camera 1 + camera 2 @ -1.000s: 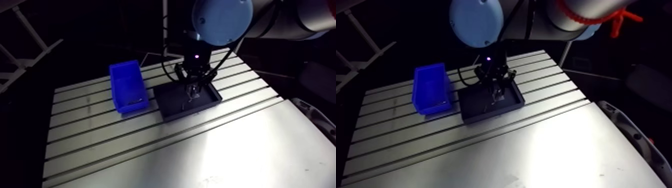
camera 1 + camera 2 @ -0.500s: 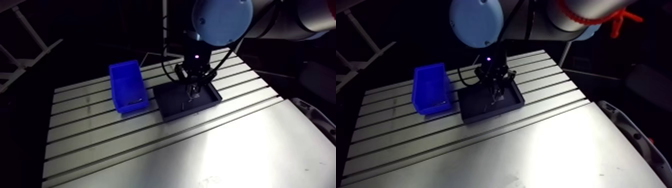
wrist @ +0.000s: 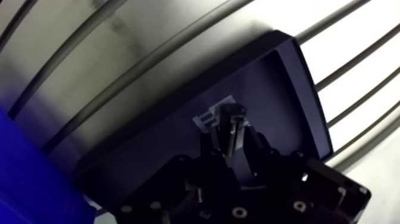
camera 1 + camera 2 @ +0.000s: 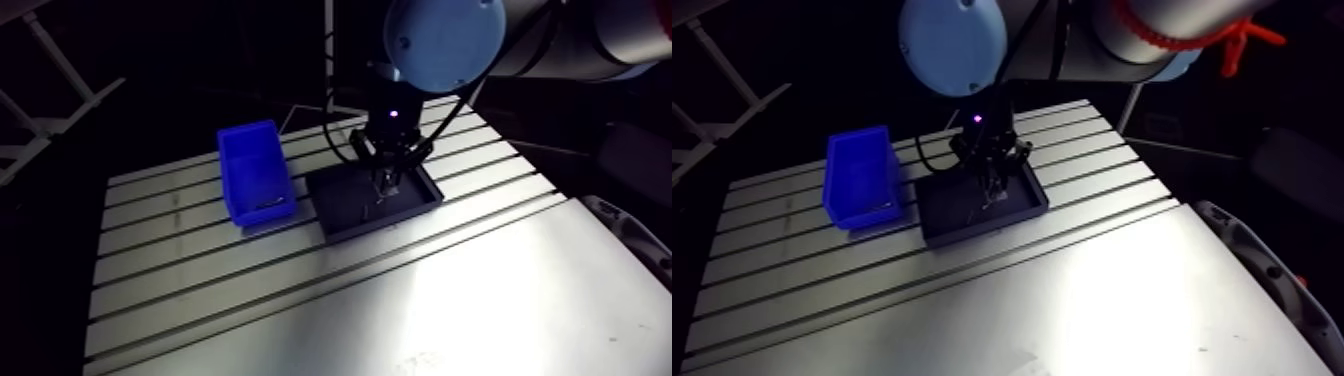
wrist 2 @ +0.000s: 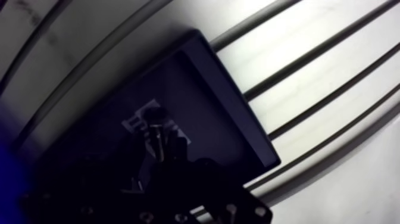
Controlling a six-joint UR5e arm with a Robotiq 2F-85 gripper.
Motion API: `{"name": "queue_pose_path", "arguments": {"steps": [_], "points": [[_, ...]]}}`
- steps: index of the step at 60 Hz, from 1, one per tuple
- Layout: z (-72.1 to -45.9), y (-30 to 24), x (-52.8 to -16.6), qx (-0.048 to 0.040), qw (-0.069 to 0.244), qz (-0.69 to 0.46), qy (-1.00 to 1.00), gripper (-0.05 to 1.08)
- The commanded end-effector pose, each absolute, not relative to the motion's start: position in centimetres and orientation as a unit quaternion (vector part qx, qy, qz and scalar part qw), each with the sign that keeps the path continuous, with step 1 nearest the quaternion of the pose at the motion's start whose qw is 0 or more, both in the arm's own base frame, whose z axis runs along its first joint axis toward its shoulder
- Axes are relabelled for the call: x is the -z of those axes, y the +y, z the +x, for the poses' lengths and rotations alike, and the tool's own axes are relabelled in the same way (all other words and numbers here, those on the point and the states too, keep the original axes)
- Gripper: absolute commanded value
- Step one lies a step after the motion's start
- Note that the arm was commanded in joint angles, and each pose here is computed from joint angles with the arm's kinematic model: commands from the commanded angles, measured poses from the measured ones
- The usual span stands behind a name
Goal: Pick up the M10 bolt from the tray and put it into the blue bin.
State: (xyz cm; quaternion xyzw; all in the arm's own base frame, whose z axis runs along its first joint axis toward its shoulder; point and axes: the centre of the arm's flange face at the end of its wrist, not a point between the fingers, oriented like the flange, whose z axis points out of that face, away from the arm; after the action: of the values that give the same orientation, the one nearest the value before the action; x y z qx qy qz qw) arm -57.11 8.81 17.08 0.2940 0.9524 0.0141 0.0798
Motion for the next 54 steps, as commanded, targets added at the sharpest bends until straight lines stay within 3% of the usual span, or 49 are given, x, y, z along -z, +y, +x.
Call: {"name": "queue_pose_path", "arguments": {"steps": [1,54], "points": [[-57.12,8.84,-17.05,-0.014,0.08,0.293,0.953,0.65],[-56.92,9.05,-16.45,-0.0141,0.086,0.295,0.951,0.74]]}}
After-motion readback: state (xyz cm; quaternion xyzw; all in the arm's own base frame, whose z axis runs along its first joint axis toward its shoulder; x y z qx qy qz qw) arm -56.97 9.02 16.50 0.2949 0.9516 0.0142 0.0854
